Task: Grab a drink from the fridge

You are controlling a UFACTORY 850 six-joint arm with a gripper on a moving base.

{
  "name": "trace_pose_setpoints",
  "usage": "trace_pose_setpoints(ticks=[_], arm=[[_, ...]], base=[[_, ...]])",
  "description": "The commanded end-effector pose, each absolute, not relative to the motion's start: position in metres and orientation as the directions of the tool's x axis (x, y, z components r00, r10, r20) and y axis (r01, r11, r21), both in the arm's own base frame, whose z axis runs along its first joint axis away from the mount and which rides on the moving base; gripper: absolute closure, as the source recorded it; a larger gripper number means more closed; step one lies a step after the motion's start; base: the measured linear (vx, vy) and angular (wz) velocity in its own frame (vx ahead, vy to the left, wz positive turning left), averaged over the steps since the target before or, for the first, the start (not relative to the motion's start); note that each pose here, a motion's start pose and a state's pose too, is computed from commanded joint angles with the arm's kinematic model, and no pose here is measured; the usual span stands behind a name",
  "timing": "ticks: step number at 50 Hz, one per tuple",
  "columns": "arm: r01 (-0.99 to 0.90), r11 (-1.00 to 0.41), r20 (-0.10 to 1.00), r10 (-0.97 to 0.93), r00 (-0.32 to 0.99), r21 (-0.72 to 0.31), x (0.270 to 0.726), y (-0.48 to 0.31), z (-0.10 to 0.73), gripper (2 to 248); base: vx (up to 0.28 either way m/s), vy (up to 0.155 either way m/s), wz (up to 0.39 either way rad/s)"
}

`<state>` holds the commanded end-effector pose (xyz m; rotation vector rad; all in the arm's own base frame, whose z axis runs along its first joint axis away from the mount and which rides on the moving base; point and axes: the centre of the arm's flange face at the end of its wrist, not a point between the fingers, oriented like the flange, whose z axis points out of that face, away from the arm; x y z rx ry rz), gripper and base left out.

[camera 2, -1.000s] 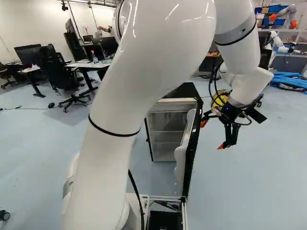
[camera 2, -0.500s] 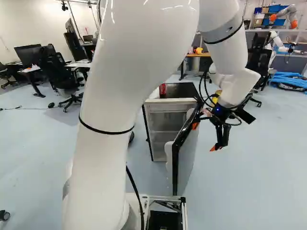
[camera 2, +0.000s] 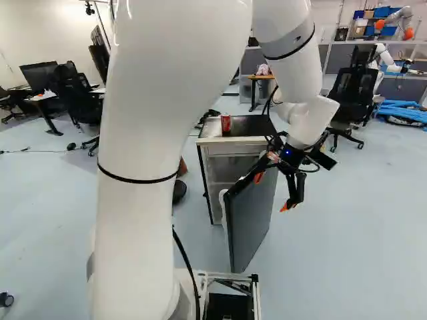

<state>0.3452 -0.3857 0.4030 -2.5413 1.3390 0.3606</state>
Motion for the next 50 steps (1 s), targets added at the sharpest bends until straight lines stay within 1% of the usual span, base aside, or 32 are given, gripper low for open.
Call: trace_pose_setpoints(ticks=[23, 50], arm=[[-0.772, -0.630, -0.315, -0.719, 0.619, -0.081, 0.358, -0.342, 0.398, 3], [-0.692, -0.719, -0.192, -0.670, 0.717, -0.071, 0.384, -0.294, 0.392, 3]], base=[[0.000, 0.000, 0.000], [0.000, 0.000, 0.000]])
